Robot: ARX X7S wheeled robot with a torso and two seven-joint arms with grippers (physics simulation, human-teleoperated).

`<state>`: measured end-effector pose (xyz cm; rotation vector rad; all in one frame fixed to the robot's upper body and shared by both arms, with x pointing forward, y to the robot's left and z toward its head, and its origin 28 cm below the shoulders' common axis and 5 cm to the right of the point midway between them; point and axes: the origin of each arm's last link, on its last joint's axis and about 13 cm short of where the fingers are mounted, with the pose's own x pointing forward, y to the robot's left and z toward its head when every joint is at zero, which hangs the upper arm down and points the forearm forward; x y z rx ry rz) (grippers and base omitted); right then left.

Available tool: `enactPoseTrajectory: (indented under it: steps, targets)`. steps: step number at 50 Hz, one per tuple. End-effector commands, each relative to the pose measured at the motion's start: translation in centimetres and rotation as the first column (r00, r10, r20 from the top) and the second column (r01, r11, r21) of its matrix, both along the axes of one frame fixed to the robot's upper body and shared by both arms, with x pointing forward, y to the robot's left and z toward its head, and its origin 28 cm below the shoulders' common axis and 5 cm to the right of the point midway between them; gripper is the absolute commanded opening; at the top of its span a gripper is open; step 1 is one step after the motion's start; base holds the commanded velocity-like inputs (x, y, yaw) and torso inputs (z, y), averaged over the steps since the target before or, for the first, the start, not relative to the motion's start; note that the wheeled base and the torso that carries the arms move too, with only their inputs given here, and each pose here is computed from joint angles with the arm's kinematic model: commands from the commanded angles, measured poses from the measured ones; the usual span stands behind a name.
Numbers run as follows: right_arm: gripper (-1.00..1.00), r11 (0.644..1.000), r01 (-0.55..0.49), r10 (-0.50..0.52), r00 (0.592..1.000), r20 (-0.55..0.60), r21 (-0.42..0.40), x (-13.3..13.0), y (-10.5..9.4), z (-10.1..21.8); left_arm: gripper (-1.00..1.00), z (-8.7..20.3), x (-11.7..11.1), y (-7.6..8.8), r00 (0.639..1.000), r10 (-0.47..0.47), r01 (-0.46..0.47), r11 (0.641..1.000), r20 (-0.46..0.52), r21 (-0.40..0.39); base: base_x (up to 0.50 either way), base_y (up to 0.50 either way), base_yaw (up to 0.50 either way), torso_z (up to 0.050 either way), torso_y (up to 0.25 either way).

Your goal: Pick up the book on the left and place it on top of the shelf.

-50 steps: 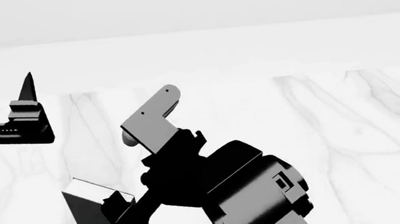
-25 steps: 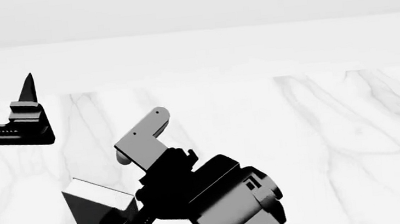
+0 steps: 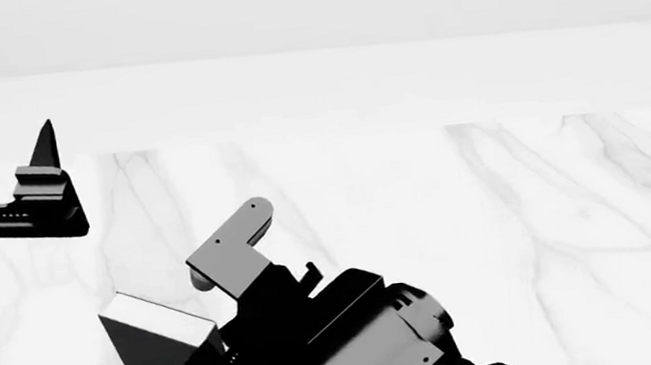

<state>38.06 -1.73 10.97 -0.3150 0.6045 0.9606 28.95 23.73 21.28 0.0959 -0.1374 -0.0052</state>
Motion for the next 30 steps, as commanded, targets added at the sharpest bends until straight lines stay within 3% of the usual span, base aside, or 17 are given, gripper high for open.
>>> enactPoseTrajectory:
  steps: [1,13,23,30]
  targets:
    - [-1.00,1.000,0.008,-0.008,1.000,0.004,0.007,0.1,-0.1,-0.2,1.00,0.0,-0.1,0.0,1.000,0.000,0.000,1.000,0.000,0.000,0.00,0.00,0.00,0.000,0.000]
    - [-1.00,1.000,0.017,-0.018,0.999,0.037,0.025,0.2,0.1,0.4,1.00,-0.2,0.0,0.1,1.000,0.001,-0.001,1.000,-0.002,-0.002,0.00,0.00,0.00,0.000,0.000]
    - [-1.00,0.994,0.024,-0.040,0.989,0.142,0.111,-0.4,-0.8,5.6,1.00,-0.1,-0.2,0.0,1.000,0.000,0.000,1.000,0.002,-0.003,0.00,0.00,0.00,0.000,0.000]
    - [-1.00,0.993,0.030,-0.053,0.978,0.199,0.117,-1.0,-1.6,8.3,1.00,-0.1,-0.2,0.0,1.000,-0.001,0.001,1.000,0.002,-0.002,0.00,0.00,0.00,0.000,0.001]
